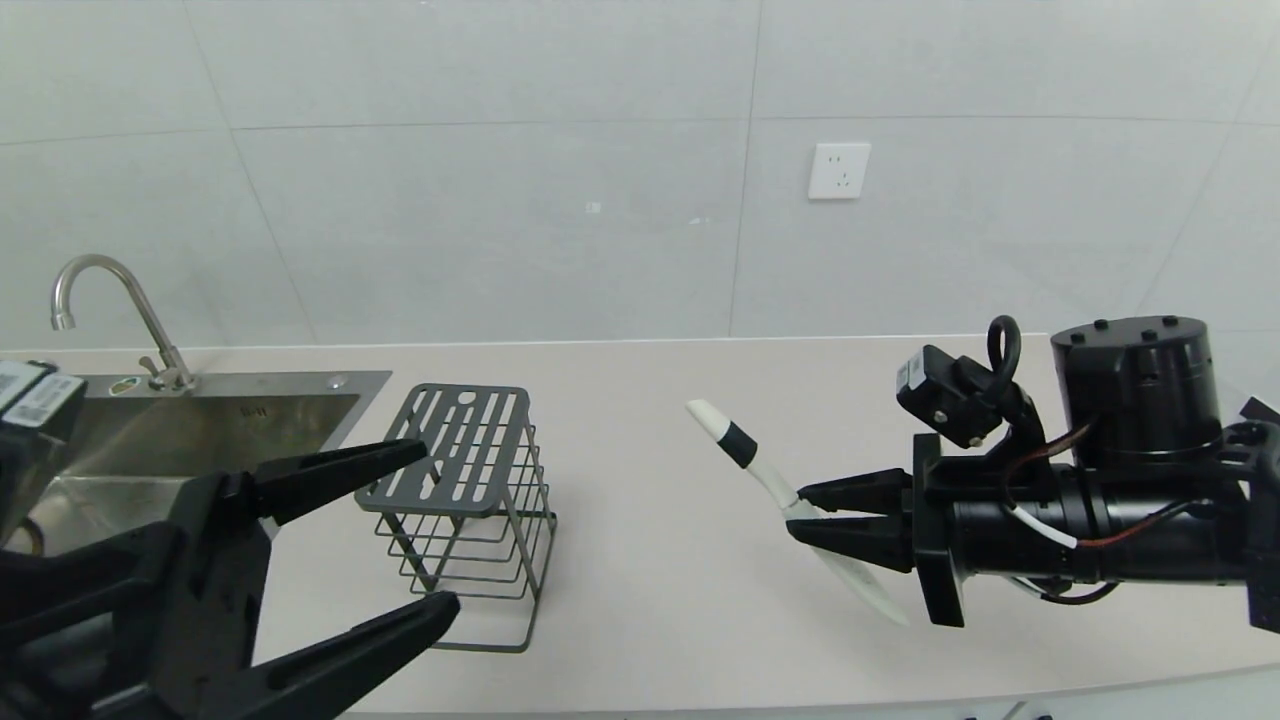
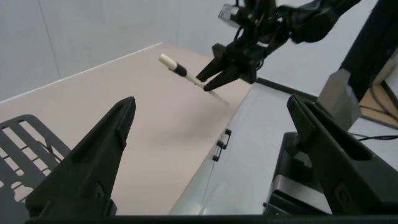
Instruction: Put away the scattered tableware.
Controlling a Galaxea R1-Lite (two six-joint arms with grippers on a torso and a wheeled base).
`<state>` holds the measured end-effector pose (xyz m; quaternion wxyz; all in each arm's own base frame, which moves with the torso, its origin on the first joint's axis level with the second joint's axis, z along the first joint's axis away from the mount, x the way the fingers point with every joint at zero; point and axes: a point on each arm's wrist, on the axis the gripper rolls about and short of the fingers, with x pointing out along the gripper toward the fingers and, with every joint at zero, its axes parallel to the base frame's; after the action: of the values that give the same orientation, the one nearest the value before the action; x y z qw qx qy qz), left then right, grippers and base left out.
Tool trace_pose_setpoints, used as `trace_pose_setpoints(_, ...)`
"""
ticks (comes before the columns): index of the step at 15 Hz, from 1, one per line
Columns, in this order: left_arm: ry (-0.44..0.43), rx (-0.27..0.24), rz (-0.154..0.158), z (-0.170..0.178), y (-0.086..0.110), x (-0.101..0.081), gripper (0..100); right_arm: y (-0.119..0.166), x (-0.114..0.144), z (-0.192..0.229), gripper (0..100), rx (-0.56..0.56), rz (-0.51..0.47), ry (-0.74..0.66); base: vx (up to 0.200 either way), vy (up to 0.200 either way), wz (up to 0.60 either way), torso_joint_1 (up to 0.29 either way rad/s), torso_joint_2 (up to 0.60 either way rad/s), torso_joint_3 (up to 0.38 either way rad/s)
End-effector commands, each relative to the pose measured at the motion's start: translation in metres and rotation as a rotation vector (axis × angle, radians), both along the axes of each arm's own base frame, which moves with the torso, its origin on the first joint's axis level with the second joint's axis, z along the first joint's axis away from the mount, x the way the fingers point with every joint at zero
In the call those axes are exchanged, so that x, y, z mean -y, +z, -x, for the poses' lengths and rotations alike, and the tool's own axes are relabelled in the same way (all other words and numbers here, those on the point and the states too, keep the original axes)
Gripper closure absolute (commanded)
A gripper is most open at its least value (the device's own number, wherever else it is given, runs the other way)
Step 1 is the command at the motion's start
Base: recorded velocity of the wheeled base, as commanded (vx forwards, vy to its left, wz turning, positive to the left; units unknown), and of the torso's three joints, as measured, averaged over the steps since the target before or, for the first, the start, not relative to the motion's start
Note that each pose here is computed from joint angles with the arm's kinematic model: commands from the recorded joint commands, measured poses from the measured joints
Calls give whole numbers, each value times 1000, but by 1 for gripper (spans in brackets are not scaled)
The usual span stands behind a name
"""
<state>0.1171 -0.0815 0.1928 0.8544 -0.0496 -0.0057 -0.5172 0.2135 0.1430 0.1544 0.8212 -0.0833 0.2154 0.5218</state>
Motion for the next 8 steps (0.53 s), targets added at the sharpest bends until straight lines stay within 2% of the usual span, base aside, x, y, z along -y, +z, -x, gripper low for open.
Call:
trace_pose_setpoints(1, 0, -32, -45, -29, -5, 17, 0, -1, -1, 0, 100, -5, -3, 10, 0, 0, 0, 0, 0, 0)
trace_pose_setpoints(3, 0, -32, -43, -40, -4, 24, 0, -1, -1, 0, 100, -6, -4, 12, 0, 0, 0, 0, 0, 0)
trace_pose_setpoints(5, -39, -45, -39, -64, -11, 47, 0, 1, -4, 1, 100, -8, -19, 39, 0, 0, 0, 0, 0, 0)
trace_pose_setpoints(6, -49, -52, -15, -71, -14, 54, 0, 4, -7, 1, 100, -4, -27, 48, 0, 0, 0, 0, 0, 0)
trace_pose_setpoints(7, -60, -66, 28, -75, -15, 59, 0, 8, -9, -1, 100, 7, -35, 49, 0, 0, 0, 0, 0, 0)
trace_pose_setpoints(8, -70, -84, 55, -77, -16, 63, 0, 9, -9, -1, 100, 11, -38, 50, 0, 0, 0, 0, 0, 0)
